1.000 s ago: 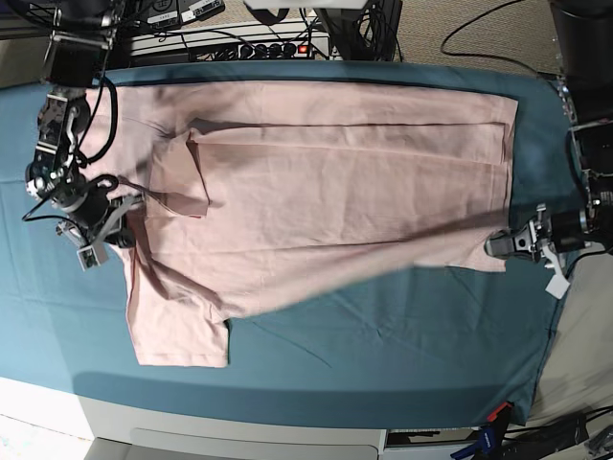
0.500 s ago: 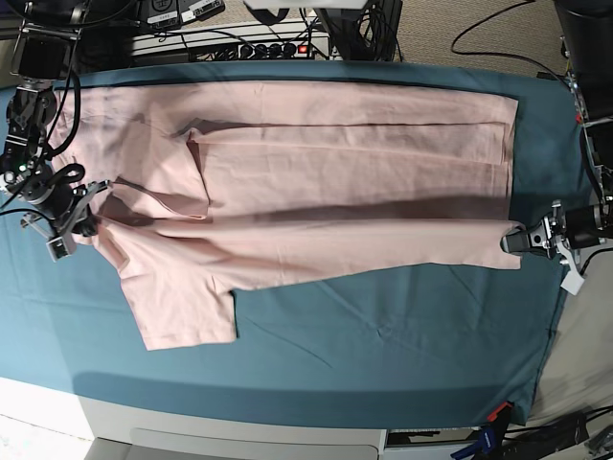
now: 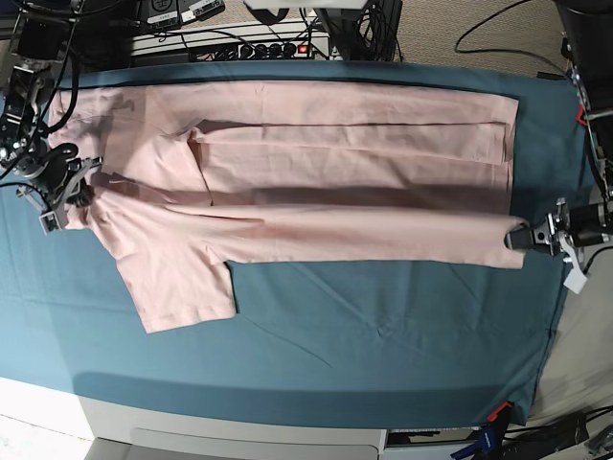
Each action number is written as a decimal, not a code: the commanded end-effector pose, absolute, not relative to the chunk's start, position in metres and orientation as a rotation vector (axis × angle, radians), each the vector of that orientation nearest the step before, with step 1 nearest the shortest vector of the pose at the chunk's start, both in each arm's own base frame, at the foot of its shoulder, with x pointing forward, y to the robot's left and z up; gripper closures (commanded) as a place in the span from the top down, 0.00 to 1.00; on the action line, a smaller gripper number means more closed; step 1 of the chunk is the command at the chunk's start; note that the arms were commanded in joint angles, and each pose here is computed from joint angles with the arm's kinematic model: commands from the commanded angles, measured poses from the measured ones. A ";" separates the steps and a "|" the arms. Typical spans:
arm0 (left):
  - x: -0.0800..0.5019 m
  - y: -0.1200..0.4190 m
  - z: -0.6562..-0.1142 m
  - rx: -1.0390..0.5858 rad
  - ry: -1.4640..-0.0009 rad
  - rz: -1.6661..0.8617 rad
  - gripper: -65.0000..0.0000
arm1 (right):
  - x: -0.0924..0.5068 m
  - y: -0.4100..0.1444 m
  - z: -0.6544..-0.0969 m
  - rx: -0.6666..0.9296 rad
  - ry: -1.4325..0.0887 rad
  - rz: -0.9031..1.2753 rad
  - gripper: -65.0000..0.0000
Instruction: Fold the T-shirt properly
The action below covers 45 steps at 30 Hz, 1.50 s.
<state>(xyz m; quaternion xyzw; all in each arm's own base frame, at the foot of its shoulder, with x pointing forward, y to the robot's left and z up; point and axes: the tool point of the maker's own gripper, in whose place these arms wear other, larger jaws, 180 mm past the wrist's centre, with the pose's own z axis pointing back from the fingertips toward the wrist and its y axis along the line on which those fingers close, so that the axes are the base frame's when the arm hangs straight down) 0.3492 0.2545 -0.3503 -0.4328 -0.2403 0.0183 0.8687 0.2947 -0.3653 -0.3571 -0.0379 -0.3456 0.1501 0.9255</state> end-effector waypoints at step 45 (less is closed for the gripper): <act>0.317 0.272 -0.356 -0.834 -0.479 -0.012 0.30 | 0.366 -0.369 -0.274 0.024 -0.936 0.061 0.42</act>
